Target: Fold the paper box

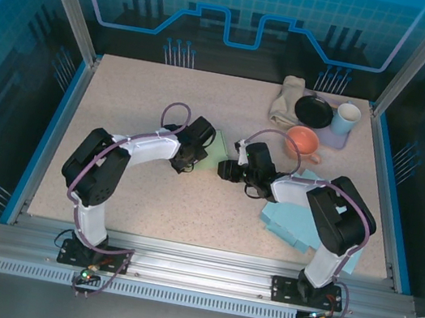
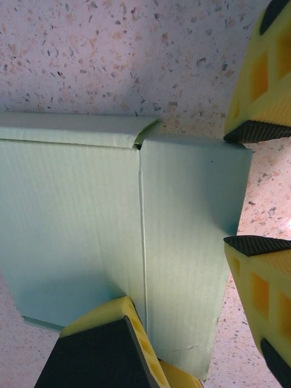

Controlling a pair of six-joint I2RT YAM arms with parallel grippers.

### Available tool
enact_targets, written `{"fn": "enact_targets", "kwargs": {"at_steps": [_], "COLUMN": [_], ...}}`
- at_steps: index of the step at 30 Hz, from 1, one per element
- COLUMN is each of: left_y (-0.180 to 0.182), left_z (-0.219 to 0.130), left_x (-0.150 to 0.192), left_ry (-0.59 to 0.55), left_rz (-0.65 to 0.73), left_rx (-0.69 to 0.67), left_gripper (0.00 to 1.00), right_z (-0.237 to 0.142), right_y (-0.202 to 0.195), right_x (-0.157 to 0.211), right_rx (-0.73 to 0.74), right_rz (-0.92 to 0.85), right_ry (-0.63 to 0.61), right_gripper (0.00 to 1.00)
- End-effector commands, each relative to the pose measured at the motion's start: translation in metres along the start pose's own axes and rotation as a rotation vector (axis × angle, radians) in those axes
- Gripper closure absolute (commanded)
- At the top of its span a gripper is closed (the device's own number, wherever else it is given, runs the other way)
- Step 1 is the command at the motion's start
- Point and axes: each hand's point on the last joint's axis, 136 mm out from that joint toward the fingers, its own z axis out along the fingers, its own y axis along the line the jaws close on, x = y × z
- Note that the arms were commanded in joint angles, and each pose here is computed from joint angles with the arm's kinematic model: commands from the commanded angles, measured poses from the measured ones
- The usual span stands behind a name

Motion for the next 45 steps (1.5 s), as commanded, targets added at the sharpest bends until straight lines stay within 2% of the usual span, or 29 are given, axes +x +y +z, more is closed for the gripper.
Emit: {"fn": "enact_targets", "kwargs": {"at_steps": [1,23,29,31,39,45], "left_y": [0.05,0.055,0.059,0.06,0.064,0.066], "left_z": [0.024,0.029,0.033,0.034,0.035,0.036], "left_x": [0.009,0.008,0.008,0.008,0.006,0.004], "left_ry": [0.03,0.028,0.029,0.031,0.026,0.017], "left_rz": [0.052,0.055,0.053,0.051,0.048,0.046], "left_rx": [-0.195,-0.217,-0.227,-0.229,-0.237,-0.247], "left_gripper": [0.37,0.37,0.37,0.37,0.37,0.37], "right_z": [0.003,0.015,0.017,0.019,0.025,0.013], "right_y": [-0.008,-0.02,-0.028,-0.028,-0.038,-0.027], "right_x": [0.004,0.011,0.013,0.014,0.02,0.012], "right_rx": [0.016,0.027,0.023,0.009,0.009,-0.049], "right_rz": [-0.008,-0.009,0.033,0.047,0.109,0.127], "right_ry": [0.003,0.013,0.016,0.024,0.05,0.019], "right_gripper": [0.53,0.54,0.54,0.58,0.57,0.57]}}
